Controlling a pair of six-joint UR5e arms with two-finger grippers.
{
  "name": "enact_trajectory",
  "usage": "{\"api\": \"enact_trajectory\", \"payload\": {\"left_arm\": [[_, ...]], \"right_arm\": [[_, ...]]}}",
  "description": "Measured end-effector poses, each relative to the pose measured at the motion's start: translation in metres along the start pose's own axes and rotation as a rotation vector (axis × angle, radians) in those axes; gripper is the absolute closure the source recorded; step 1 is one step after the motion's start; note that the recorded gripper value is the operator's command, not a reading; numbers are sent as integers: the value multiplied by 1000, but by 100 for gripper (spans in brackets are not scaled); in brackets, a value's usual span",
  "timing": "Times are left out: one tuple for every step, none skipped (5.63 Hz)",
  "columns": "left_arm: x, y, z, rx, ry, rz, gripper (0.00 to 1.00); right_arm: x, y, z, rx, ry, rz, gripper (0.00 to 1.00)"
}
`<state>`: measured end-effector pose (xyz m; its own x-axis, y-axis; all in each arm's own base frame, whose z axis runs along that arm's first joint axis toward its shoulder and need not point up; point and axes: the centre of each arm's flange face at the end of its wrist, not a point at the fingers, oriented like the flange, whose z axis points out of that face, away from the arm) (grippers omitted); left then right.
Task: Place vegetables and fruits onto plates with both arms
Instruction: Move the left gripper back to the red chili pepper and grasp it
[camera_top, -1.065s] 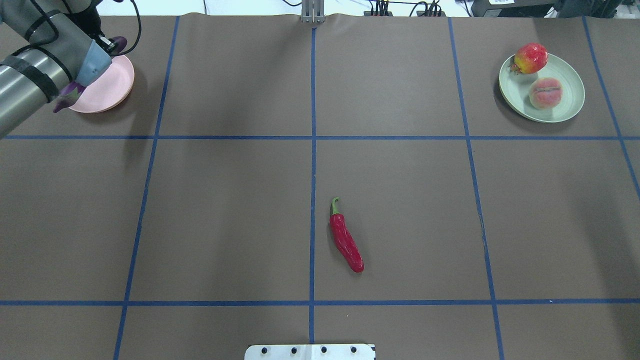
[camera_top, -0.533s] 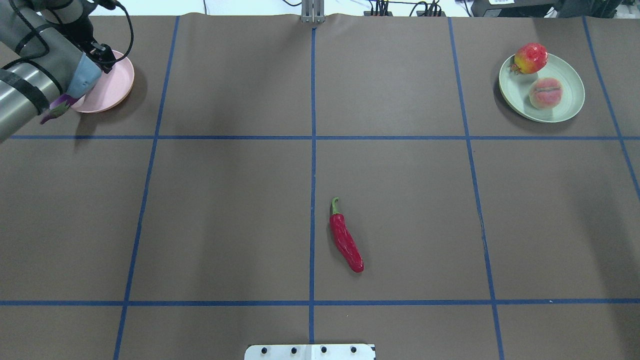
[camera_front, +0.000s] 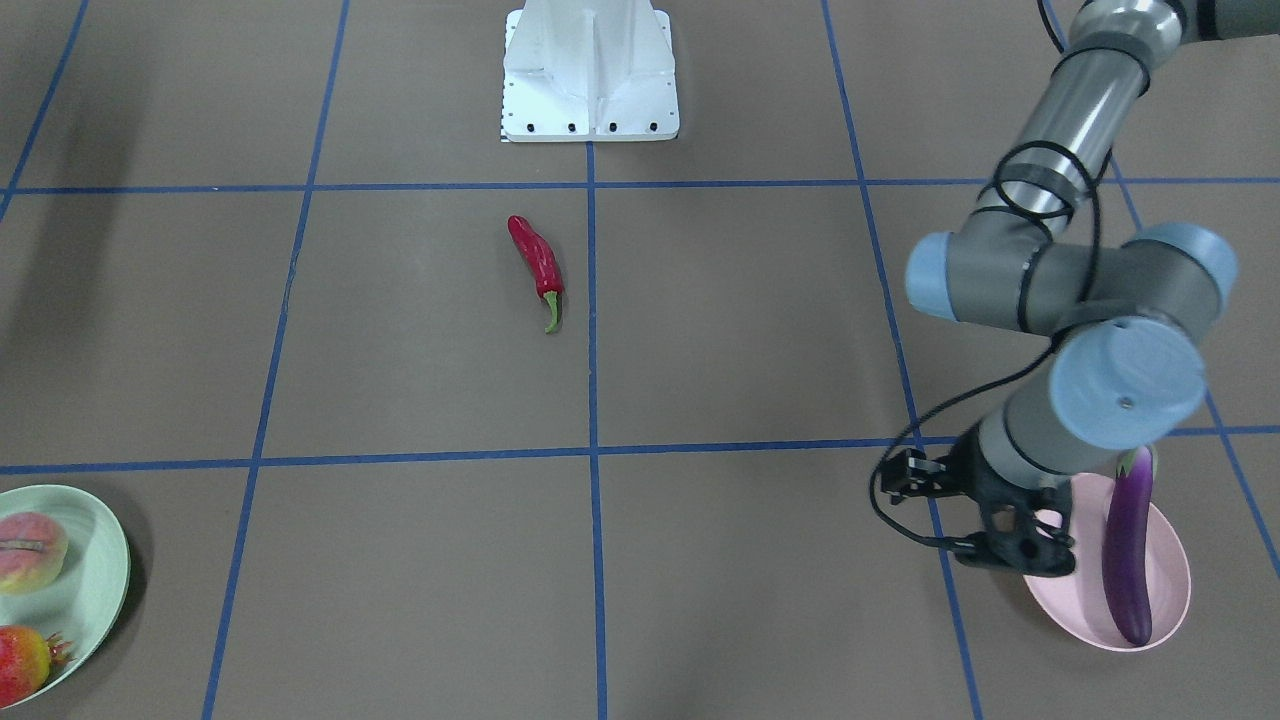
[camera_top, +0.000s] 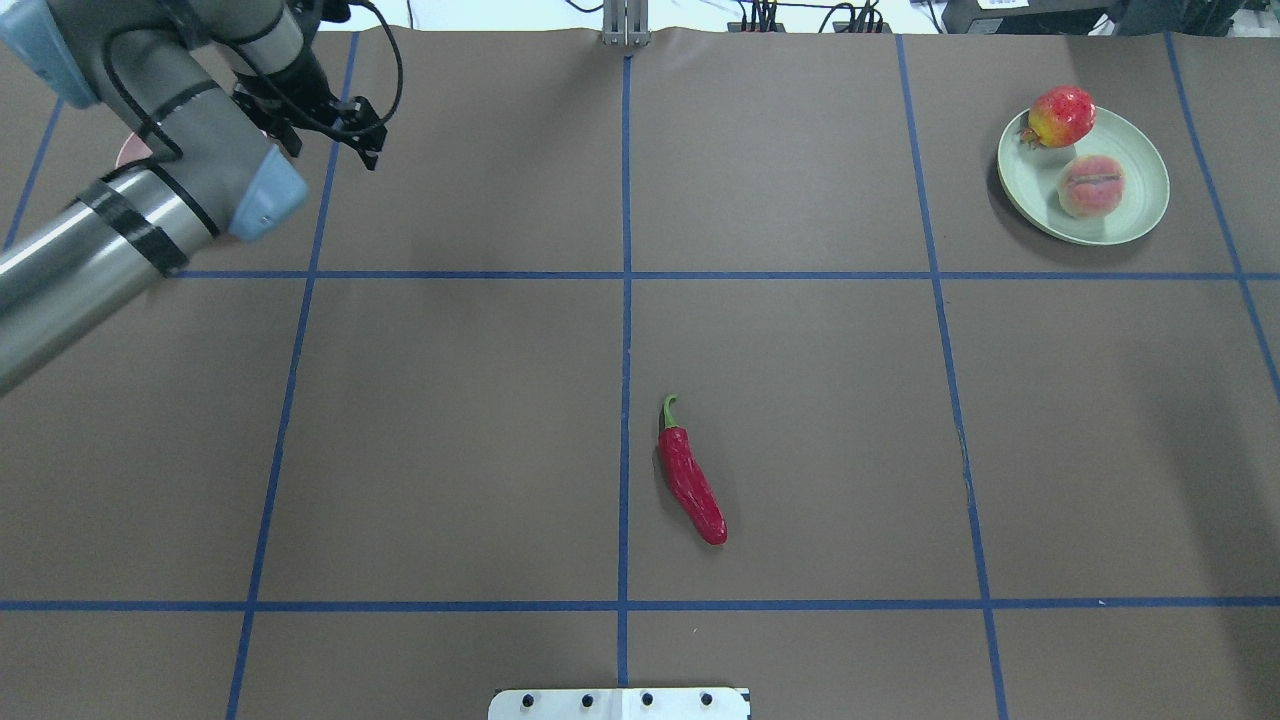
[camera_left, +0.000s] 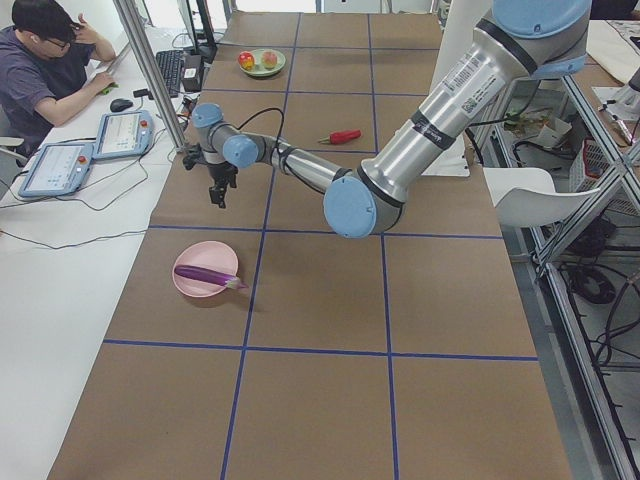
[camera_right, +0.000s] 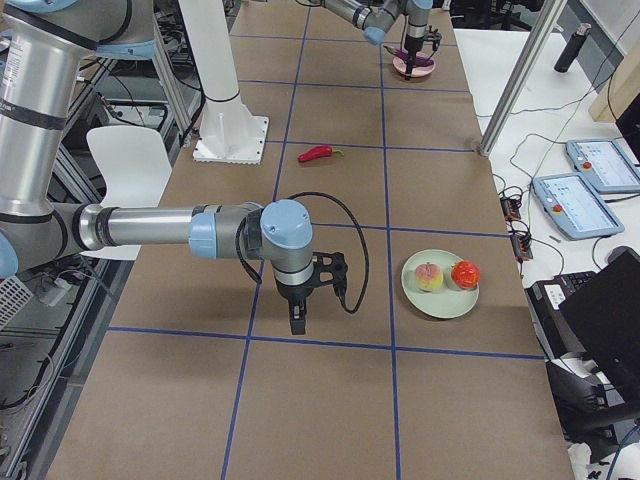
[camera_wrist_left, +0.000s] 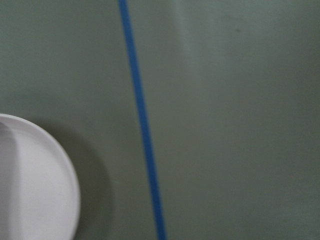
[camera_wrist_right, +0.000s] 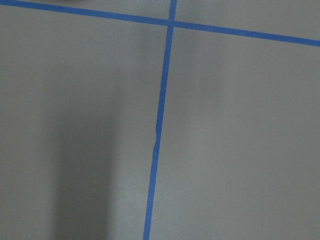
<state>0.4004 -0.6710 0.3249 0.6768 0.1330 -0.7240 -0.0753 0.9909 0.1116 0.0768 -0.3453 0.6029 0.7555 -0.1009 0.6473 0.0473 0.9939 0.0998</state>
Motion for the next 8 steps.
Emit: {"api": "enact_trajectory", "payload": {"left_arm": [[100,49,17,-38,62,-99,0],[201,97,26,-69,106,-188,0],[282,141,31,-77,123,-265,0],[332,181,41,-78,118,-328,0],[360,214,55,-85,81,-366,1],[376,233,62,-102,19,-387,6],[384,242,62,-115,-23,-394,13],[387,243,64,-112,-39,-393,13]], "right_arm": [[0,0,0,0,0,0,0],[0,0,0,0,0,0,0],[0,0,0,0,0,0,0],[0,0,0,0,0,0,0],[0,0,0,1,0,0,0],[0,-1,0,1,-2,0,0],[-1,-1,0,2,-3,0,0],[-1,-1,0,1,-3,1,0]]}}
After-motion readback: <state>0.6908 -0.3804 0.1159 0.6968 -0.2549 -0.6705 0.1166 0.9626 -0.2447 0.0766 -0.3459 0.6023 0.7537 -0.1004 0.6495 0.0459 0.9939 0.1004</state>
